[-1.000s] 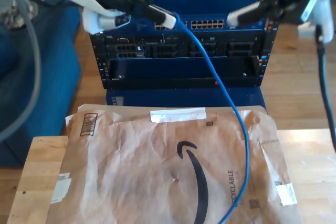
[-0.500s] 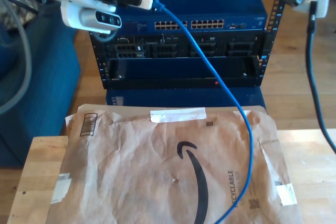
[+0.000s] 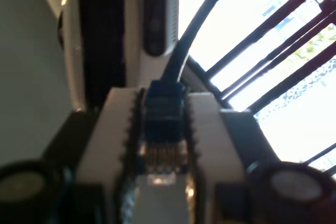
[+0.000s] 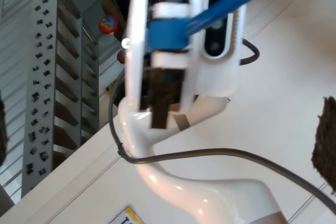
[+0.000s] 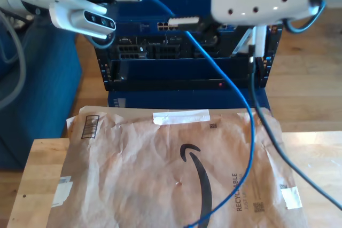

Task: Grab the cable and plug it in

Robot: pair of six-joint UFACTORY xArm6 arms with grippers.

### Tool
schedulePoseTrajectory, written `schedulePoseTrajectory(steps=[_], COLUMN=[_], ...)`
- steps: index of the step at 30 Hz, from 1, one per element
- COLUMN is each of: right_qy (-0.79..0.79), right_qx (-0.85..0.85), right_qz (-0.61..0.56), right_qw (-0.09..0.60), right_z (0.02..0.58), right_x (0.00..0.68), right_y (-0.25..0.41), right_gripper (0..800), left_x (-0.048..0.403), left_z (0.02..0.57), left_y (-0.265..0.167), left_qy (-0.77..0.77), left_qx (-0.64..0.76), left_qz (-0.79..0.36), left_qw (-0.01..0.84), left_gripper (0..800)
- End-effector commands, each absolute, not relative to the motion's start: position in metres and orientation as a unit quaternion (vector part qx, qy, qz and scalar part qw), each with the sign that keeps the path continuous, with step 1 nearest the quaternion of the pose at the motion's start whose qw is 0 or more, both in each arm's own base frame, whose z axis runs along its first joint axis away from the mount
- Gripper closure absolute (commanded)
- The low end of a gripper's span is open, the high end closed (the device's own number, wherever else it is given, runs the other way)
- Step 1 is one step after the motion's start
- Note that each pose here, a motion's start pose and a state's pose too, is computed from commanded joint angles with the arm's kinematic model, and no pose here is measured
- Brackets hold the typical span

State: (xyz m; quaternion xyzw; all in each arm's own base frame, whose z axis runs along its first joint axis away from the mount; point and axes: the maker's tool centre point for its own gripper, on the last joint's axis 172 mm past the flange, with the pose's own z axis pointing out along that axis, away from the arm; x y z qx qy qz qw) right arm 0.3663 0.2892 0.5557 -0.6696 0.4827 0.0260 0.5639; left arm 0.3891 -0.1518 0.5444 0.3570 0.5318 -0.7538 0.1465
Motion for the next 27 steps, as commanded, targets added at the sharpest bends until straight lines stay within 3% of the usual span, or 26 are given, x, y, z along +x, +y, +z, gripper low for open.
schedulePoseTrajectory(steps=[17, 27], right_qy=[0.474, 0.474], right_qx=[-0.664, -0.661], right_qz=[0.009, 0.010], right_qw=[0.578, 0.582], right_z=[0.551, 0.551], right_x=[0.371, 0.373], right_y=[0.302, 0.307], right_gripper=[29, 233], left_x=[0.380, 0.379], left_z=[0.549, 0.549], left_y=[-0.152, -0.154], left_qy=[0.512, 0.511], left_qx=[0.362, 0.365], left_qz=[-0.766, -0.765], left_qw=[0.143, 0.143], left_gripper=[767, 766])
